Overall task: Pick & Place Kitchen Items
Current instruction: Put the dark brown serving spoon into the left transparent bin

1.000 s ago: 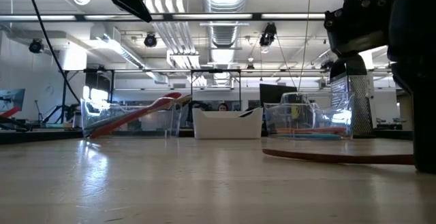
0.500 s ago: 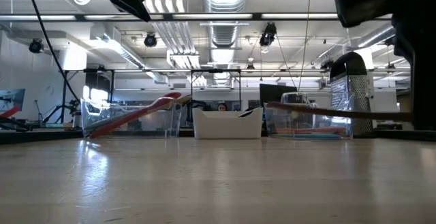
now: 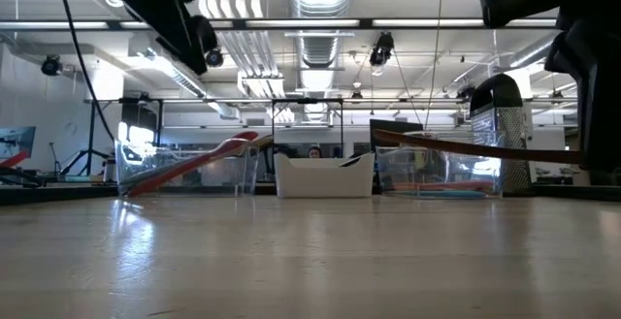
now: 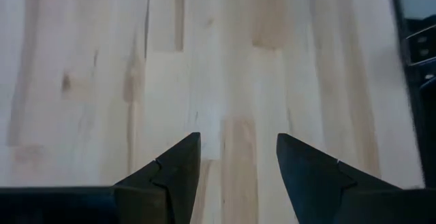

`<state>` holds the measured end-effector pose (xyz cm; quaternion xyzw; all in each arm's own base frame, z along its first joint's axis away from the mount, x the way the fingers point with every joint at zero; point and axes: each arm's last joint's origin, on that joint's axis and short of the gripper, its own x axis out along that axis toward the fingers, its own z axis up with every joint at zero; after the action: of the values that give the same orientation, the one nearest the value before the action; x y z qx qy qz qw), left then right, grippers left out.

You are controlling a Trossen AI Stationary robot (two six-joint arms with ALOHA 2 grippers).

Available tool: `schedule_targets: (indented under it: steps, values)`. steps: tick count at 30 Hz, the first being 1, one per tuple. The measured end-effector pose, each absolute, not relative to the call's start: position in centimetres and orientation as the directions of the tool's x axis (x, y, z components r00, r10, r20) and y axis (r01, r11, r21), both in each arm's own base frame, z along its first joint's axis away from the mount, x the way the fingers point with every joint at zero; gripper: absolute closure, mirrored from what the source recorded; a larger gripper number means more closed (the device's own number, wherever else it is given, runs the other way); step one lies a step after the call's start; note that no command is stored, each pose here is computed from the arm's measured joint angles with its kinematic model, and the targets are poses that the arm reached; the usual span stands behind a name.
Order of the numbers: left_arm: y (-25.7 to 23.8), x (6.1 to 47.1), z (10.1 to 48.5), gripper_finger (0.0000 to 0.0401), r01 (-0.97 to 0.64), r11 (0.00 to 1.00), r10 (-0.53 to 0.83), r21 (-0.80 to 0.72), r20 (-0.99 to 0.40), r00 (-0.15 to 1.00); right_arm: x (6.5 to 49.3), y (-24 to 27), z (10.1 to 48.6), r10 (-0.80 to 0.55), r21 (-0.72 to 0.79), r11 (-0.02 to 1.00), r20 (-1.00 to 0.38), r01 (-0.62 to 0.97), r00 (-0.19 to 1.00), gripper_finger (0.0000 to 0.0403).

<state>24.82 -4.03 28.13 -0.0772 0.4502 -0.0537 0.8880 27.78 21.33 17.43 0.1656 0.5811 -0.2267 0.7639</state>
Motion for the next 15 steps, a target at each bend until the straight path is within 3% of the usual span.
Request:
schedule_targets:
  steps: [4, 8, 15]
  values:
    - [-3.5, 26.0, 26.9, 0.0206, 0.025, 0.977, -0.191, -0.212, -0.811, 0.553, 27.8, 21.3, 17.4, -0.155, -0.031, 0.879, -0.963, 0.475, 0.222, 0.0376]
    - [-2.2, 27.7, 26.4, 0.0206, 0.089, 0.933, -0.336, -0.349, -0.756, 0.562, 27.8, 21.3, 17.5, -0.174, -0.061, 0.905, -0.956, 0.420, 0.237, 0.0376]
    - [1.2, 31.2, 24.8, 0.0206, 0.223, 0.686, -0.677, -0.692, -0.495, 0.545, 27.7, 20.9, 17.5, -0.237, -0.150, 0.932, -0.941, 0.330, 0.242, 0.0377]
